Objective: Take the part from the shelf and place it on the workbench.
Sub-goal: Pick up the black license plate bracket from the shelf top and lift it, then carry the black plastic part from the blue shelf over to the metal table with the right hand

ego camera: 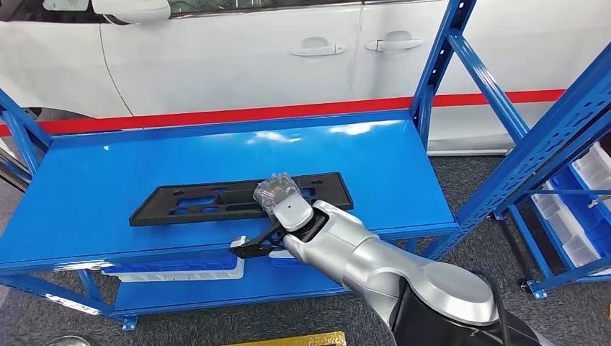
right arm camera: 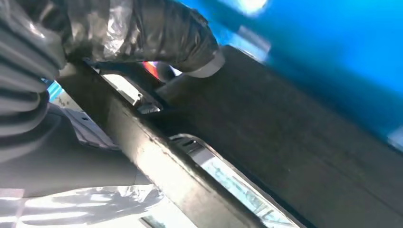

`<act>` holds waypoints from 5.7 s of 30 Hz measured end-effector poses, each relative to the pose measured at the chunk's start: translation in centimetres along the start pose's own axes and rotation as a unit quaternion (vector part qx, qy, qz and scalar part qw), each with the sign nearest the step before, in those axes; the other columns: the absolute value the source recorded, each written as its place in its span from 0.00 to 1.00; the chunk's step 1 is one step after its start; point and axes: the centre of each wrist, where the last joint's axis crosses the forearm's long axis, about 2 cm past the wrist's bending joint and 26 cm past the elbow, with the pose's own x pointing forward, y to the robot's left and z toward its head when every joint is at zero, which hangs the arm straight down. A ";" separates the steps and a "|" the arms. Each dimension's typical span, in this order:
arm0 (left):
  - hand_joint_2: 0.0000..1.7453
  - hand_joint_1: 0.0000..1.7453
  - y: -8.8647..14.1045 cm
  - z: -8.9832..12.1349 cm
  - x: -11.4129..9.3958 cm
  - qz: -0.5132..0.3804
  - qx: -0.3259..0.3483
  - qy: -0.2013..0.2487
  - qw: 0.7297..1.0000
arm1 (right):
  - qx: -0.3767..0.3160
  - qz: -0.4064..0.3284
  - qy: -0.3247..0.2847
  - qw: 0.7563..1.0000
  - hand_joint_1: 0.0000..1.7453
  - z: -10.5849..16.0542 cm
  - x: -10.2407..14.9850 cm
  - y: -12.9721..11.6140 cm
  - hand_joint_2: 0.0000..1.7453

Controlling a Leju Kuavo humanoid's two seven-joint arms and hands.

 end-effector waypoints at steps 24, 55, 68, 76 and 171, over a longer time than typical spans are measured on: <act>1.00 0.00 0.1 0.1 -0.5 0.013 -0.009 -0.014 1.000 | -0.162 0.102 0.095 0.977 1.00 3.4 -9.1 -12.2 1.00; 1.00 0.00 0.5 0.0 -0.4 0.014 -0.023 -0.048 0.998 | -0.265 0.061 0.125 0.954 1.00 10.6 -15.2 -20.7 1.00; 1.00 0.00 0.6 -0.1 -0.3 0.019 -0.021 -0.050 0.998 | -0.250 0.006 0.110 0.962 1.00 10.9 -17.5 -19.8 1.00; 1.00 0.00 0.5 0.0 -0.4 0.015 -0.018 -0.046 0.999 | -0.261 0.007 0.100 0.960 1.00 11.5 -17.9 -20.0 1.00; 1.00 0.00 0.4 -0.1 0.1 -0.002 -0.010 -0.047 0.999 | -0.258 0.014 0.120 0.959 1.00 13.2 -19.4 -21.9 1.00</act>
